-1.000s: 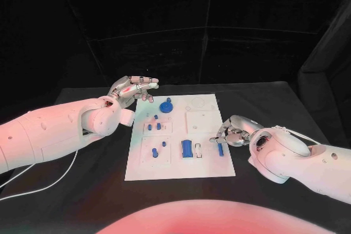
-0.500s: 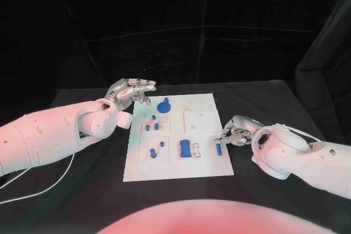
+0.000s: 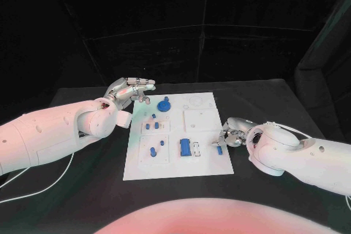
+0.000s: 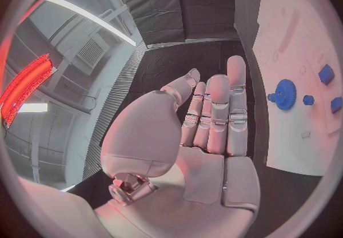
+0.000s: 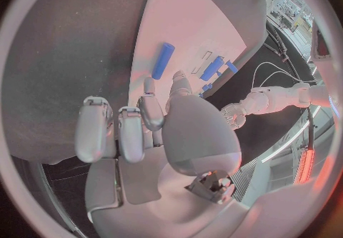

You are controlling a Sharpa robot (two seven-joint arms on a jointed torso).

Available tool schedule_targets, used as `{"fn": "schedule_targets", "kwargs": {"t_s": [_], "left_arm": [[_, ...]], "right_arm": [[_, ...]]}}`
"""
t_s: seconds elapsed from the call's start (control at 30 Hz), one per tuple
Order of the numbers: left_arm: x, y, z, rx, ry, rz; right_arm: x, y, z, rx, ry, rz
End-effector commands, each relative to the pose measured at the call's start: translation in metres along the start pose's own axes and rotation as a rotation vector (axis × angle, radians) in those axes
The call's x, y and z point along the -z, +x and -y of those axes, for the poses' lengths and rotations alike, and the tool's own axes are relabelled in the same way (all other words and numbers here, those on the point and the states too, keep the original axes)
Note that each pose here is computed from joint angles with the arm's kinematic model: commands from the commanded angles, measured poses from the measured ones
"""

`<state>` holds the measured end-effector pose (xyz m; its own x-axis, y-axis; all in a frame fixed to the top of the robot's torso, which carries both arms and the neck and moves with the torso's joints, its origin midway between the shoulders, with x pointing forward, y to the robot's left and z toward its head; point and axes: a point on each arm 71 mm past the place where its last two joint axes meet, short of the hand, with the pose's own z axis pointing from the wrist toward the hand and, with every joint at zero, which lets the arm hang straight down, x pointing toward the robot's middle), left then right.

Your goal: Assemble the parts on the task board

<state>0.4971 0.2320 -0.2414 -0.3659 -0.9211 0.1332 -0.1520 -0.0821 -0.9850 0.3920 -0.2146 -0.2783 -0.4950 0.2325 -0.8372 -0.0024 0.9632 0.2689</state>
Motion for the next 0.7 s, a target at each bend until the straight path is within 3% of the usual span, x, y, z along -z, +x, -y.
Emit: {"fn": "schedule_targets", "kwargs": {"t_s": [0.03, 0.5, 0.7], "left_arm": [[-0.0001, 0.0006, 0.0014, 0.001, 0.009, -0.011], [0.0003, -0.0004, 0.0012, 0.002, 0.006, -0.011], [0.0006, -0.0009, 0.0012, 0.002, 0.004, -0.01]], "right_arm": [[-0.0004, 0.0026, -0.0004, 0.071, 0.004, -0.036], [-0.0012, 0.0035, -0.003, 0.131, -0.006, -0.033], [-0.0009, 0.0021, -0.0036, 0.146, -0.012, -0.008]]}}
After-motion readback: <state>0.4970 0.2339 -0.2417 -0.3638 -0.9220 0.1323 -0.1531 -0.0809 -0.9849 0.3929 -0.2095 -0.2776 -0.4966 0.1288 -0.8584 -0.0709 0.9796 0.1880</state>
